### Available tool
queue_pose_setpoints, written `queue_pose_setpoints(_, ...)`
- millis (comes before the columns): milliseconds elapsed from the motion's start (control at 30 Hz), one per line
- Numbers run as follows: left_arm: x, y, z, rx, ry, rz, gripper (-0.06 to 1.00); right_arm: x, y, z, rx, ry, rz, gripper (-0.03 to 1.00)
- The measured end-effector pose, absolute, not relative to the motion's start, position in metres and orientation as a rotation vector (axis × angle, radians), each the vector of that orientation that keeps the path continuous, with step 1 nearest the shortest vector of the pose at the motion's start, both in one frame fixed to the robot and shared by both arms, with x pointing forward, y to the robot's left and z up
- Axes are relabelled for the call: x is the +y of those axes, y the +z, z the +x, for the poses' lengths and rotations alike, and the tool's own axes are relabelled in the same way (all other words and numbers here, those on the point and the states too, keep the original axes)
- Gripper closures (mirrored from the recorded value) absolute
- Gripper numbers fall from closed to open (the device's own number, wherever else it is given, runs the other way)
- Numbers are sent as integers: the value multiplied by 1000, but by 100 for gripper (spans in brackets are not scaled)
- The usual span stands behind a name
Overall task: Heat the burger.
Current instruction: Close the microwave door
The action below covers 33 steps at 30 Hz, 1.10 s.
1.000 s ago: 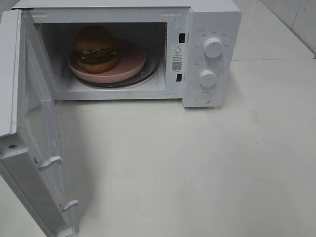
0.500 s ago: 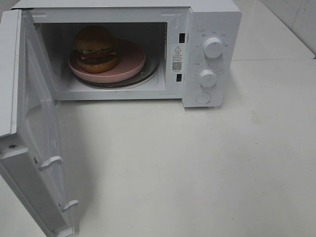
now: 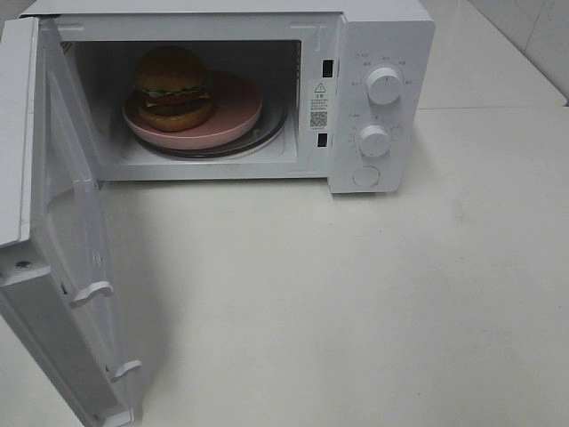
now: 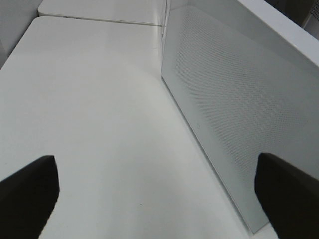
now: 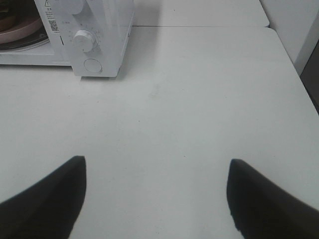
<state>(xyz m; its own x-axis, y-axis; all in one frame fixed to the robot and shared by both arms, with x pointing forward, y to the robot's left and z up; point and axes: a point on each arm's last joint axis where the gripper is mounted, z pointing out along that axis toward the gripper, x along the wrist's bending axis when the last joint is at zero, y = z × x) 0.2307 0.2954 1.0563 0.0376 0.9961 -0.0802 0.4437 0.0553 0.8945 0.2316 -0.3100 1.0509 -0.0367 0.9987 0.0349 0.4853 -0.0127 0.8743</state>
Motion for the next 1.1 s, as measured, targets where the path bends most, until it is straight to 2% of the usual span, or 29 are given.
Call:
queue_pose_setpoints(300, 295, 1056, 231, 1524, 862, 1505, -4, -310, 1051, 232, 1597, 978, 1572, 21)
queue_pose_setpoints(400, 295, 1056, 233, 1535, 853, 1515, -2, -310, 1051, 232, 1597, 978, 1572, 21)
queue_pose_setpoints(533, 295, 1063, 244, 1566, 824, 1541, 7, -310, 1051, 232, 1597, 978, 1572, 21)
queue_pose_setpoints(567, 295, 1068, 249, 1563, 828, 1535, 13, -310, 1051, 232, 1597, 978, 1572, 21)
queue_pose_setpoints(633, 295, 1069, 253, 1566, 827, 1535, 17, -310, 1051, 232, 1597, 978, 1572, 21)
queue_pose_setpoints(667, 295, 1070, 261, 1578, 817, 1543, 24, -310, 1051, 232, 1597, 978, 1572, 21)
queue_pose_setpoints(700, 295, 1070, 261, 1578, 817, 1543, 24, -310, 1051, 232, 1597, 978, 1572, 21)
queue_pose_setpoints(733, 296, 1070, 265, 1587, 811, 1550, 29, -310, 1051, 232, 1597, 978, 1572, 21)
queue_pose_setpoints(767, 296, 1071, 273, 1599, 808, 1558, 38, -310, 1051, 232, 1597, 978, 1572, 21)
queue_pose_setpoints(800, 296, 1071, 273, 1599, 808, 1558, 38, -310, 1051, 232, 1597, 978, 1572, 21)
queue_pose_setpoints(833, 296, 1072, 277, 1606, 807, 1563, 42, -310, 1051, 232, 1597, 978, 1572, 21)
queue_pose_setpoints(867, 297, 1072, 287, 1619, 801, 1572, 54, -310, 1051, 232, 1597, 978, 1572, 21)
queue_pose_setpoints(900, 297, 1072, 287, 1619, 801, 1572, 54, -310, 1051, 232, 1597, 978, 1572, 21)
queue_pose_setpoints(933, 297, 1072, 292, 1627, 795, 1578, 61, -310, 1051, 232, 1597, 978, 1572, 21)
queue_pose_setpoints(967, 297, 1072, 302, 1638, 790, 1584, 74, -310, 1051, 232, 1597, 978, 1572, 21)
queue_pose_setpoints(1000, 297, 1072, 302, 1638, 790, 1584, 74, -310, 1051, 232, 1597, 978, 1572, 21)
queue_pose_setpoints(1033, 297, 1071, 311, 1646, 784, 1588, 87, -310, 1051, 232, 1597, 978, 1572, 21)
queue_pose_setpoints(1100, 297, 1071, 316, 1648, 785, 1587, 91, -310, 1051, 232, 1597, 978, 1572, 21)
